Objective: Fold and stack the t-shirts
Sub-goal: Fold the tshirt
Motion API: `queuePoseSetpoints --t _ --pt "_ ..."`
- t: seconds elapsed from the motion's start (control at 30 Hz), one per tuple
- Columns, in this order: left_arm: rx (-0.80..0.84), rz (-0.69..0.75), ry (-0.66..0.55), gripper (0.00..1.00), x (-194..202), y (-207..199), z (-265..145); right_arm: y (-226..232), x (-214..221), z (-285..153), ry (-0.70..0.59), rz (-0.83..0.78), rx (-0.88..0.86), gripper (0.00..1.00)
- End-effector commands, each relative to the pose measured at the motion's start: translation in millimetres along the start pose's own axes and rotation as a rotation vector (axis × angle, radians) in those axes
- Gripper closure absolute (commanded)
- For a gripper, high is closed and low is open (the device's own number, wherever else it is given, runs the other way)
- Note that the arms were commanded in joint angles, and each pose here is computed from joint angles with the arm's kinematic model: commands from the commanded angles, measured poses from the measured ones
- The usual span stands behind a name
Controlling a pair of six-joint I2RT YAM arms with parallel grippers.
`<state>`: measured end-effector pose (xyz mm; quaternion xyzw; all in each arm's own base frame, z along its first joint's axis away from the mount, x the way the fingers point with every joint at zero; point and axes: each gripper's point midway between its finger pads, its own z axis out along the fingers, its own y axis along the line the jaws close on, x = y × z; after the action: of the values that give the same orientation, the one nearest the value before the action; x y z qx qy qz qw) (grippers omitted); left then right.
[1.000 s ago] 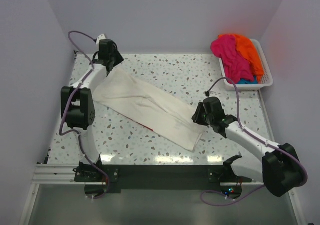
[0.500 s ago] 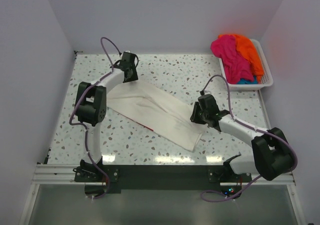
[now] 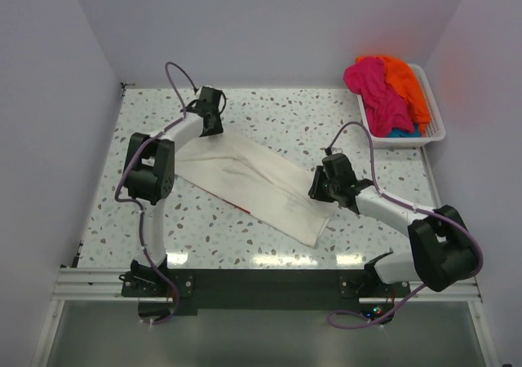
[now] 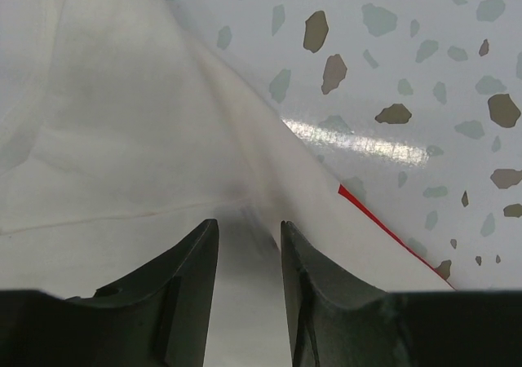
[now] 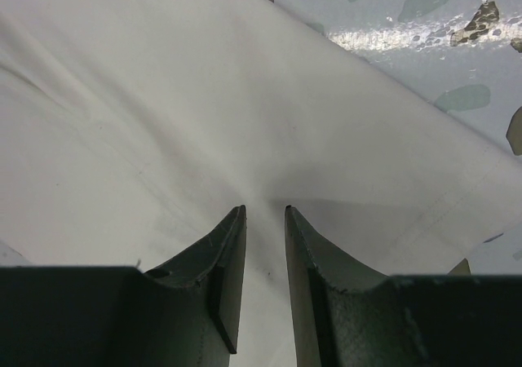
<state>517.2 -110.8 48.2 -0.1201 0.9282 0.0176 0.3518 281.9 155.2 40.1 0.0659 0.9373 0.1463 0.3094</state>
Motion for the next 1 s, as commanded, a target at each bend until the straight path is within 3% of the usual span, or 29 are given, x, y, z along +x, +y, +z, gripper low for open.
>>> queuePoseSetpoints --t 0.0,0.17,0.47,0.73,0.97 --pt "-0.002 0.021 -0.02 0.59 -5.3 -2.7 9.2 11.3 -16.6 0.7 -0.055 0.002 -0.036 0.7" --pt "-0.001 0.013 -0.022 0.65 -7.7 -4.8 11.2 11.2 -17.6 -0.9 -0.061 0.002 -0.038 0.71" --pt "0.016 -0.019 -0.065 0.91 -17.6 -4.0 -5.0 10.9 -16.3 -1.8 -0.064 0.003 -0.042 0.71" --pt "0.034 -0.055 -0.109 1.0 -28.0 -0.4 -31.1 10.1 -15.5 -1.5 -0.064 0.003 -0.04 0.71" --pt "0.064 -0.099 -0.096 1.0 -9.4 6.1 -48.7 10.3 -14.5 0.0 -0.059 0.004 -0.041 0.71"
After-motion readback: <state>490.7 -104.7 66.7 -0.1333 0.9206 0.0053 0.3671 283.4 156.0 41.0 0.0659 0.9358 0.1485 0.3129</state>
